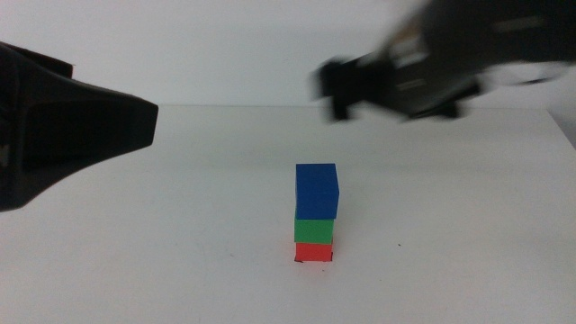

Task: Stack red cubes first, then green, then blue cubes in a specific spot.

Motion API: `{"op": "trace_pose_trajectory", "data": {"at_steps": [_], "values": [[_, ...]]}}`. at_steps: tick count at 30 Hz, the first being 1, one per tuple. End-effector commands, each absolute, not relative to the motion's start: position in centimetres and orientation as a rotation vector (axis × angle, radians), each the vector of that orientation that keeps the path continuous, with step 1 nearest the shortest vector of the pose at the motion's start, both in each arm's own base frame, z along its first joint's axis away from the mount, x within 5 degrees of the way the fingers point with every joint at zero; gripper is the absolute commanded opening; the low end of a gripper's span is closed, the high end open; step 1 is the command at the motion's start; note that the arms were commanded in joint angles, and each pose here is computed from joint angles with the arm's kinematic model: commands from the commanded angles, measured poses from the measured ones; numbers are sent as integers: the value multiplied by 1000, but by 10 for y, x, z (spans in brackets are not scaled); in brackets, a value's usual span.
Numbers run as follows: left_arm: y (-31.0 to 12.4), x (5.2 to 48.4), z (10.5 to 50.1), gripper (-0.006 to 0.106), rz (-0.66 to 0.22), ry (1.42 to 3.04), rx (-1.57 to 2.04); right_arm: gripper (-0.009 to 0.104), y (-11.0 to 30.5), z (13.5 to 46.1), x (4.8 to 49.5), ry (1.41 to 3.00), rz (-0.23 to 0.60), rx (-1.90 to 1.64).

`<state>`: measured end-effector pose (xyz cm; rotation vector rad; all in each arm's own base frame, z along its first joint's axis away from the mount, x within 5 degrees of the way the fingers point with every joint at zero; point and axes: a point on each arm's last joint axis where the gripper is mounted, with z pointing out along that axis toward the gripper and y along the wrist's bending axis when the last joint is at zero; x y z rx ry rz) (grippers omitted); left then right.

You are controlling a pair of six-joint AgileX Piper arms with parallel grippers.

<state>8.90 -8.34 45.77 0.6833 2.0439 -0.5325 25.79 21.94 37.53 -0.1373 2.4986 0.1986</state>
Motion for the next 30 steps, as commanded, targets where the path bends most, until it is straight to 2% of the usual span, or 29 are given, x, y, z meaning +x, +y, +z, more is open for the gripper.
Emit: {"op": "trace_pose_trajectory", "data": {"at_steps": [1, 5, 8, 10, 14, 19, 29, 30], "values": [[-83, 89, 459, 94, -533, 2029, 676, 93, 171, 399, 240, 2390, 177, -162], [-83, 89, 459, 94, -533, 2029, 676, 93, 92, 404, 208, 2229, 197, -130], [-83, 89, 459, 94, -533, 2029, 676, 93, 47, 393, 185, 2071, 128, -179], [-83, 89, 459, 94, -533, 2029, 676, 93, 33, 384, 174, 2004, 112, -166], [-84, 89, 459, 94, -539, 2029, 677, 93, 24, 376, 163, 1948, 124, -121], [-83, 89, 459, 94, -535, 2029, 676, 93, 23, 378, 163, 1937, 93, -136], [-82, 90, 459, 94, -511, 2026, 675, 93, 23, 378, 163, 1931, 93, -136], [-80, 92, 459, 94, -469, 2020, 673, 93, 23, 378, 163, 1931, 93, -136]]}}
